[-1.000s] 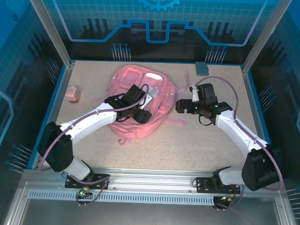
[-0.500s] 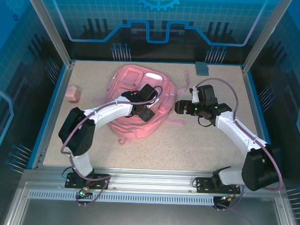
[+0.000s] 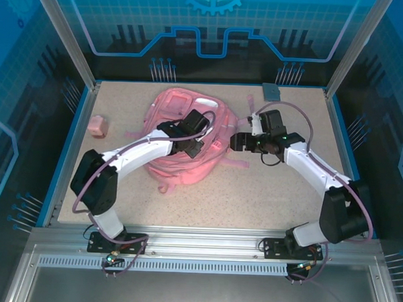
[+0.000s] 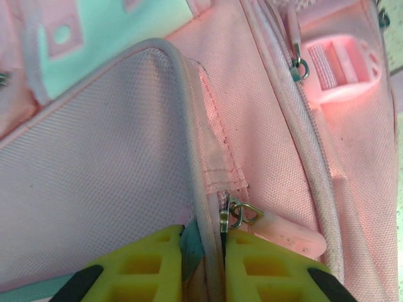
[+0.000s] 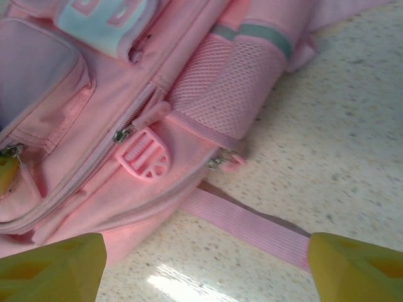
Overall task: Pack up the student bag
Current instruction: Unzip the student bag at the top-center of the table.
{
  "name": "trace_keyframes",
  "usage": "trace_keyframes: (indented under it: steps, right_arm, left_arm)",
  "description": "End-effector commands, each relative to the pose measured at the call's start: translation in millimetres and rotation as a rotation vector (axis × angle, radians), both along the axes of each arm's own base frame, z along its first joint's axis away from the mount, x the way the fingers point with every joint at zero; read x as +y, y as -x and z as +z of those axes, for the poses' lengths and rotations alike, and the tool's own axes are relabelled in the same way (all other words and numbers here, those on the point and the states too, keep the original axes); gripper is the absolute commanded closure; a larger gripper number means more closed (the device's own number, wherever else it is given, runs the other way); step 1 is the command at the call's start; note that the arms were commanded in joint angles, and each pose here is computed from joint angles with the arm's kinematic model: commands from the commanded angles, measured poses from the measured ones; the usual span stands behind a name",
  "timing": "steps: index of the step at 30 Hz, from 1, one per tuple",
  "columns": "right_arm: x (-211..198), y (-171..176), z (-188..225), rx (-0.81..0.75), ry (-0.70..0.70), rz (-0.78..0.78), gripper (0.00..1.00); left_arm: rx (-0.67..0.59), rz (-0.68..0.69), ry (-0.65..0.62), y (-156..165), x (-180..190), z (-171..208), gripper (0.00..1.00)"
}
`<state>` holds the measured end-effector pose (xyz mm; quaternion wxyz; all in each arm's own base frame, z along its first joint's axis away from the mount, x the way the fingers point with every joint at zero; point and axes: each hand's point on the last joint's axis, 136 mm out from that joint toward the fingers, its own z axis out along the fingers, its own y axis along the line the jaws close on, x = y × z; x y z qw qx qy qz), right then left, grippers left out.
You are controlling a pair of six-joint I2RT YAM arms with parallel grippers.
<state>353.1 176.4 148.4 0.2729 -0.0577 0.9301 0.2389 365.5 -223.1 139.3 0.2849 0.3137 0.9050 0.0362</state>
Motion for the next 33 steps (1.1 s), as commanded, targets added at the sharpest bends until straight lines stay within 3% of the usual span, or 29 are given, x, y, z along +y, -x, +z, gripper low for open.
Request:
trace_keyframes:
  steps: [1, 7, 12, 19, 24, 33]
  right_arm:
    - [33, -7, 12, -0.021, -0.077, 0.117, 0.21]
    - [61, -29, 11, -0.015, -0.141, 0.197, 0.3]
    - [78, -47, -4, 0.044, -0.185, 0.243, 0.26]
    - [91, -52, -24, 0.137, -0.267, 0.301, 0.19]
    - [95, -49, -16, 0.142, -0.353, 0.349, 0.22]
    - [85, -48, -14, 0.12, -0.323, 0.336, 0.31]
  left_arm:
    - [-0.125, -0.004, 0.165, -6, -15, 48, 0.96]
    - [-0.147, 0.028, 0.28, -8, -24, 59, 0.99]
    - [-0.164, 0.078, 0.346, -15, -29, 65, 1.0]
    - [-0.158, 0.084, 0.366, -14, -30, 64, 1.0]
    - [-0.143, 0.078, 0.367, -12, -31, 59, 1.0]
    - [-0.127, 0.067, 0.374, -9, -33, 54, 1.0]
